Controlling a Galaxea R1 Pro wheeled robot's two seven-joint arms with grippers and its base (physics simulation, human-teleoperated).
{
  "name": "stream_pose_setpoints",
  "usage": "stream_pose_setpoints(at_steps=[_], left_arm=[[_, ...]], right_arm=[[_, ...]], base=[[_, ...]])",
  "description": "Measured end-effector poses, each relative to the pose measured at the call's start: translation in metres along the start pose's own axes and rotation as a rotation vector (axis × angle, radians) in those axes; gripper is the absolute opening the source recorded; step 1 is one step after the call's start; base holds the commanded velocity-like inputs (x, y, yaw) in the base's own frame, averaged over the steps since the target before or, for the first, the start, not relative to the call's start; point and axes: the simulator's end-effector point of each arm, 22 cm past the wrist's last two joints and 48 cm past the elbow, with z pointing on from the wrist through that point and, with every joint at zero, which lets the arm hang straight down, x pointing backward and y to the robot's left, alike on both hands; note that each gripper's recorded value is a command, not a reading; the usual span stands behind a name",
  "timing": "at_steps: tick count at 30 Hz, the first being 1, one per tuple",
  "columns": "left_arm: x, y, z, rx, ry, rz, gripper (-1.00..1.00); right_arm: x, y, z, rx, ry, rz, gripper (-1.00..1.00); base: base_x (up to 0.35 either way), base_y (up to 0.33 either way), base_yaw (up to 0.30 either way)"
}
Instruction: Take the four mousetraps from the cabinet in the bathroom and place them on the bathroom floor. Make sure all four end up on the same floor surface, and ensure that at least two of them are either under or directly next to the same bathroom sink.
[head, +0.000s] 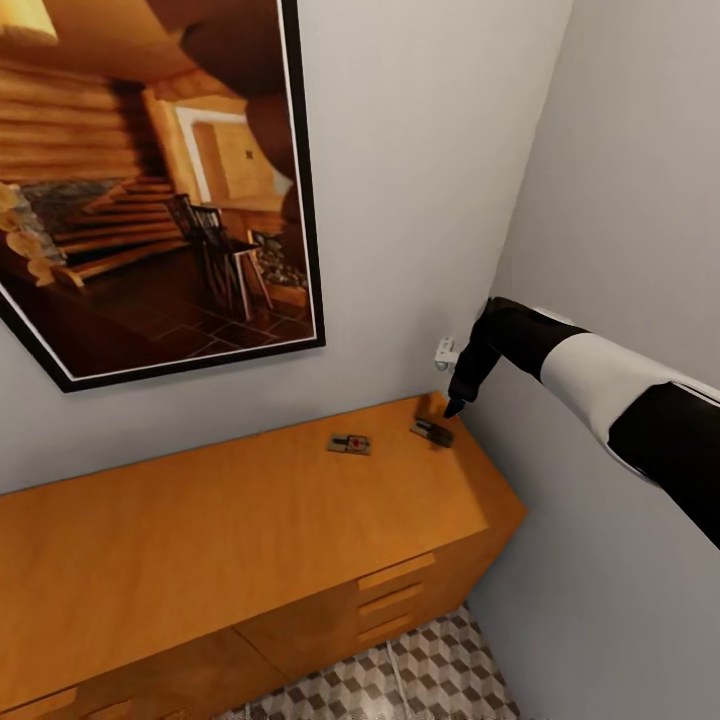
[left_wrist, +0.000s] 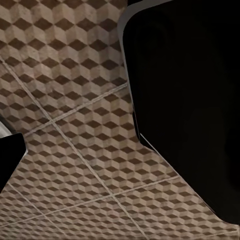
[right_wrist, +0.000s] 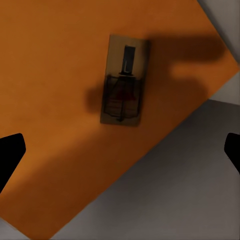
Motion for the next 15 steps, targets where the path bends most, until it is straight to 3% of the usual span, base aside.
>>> stream_pose_setpoints(at_steps=[15], left_arm=[[0.011,-0.002,0.002,0.005,0.025,0.004,1.00]], right_arm=[[0.009,-0.002,0.016,-0.019,0.006,-0.002,1.00]], base=[[0.000,0.000,0.000]])
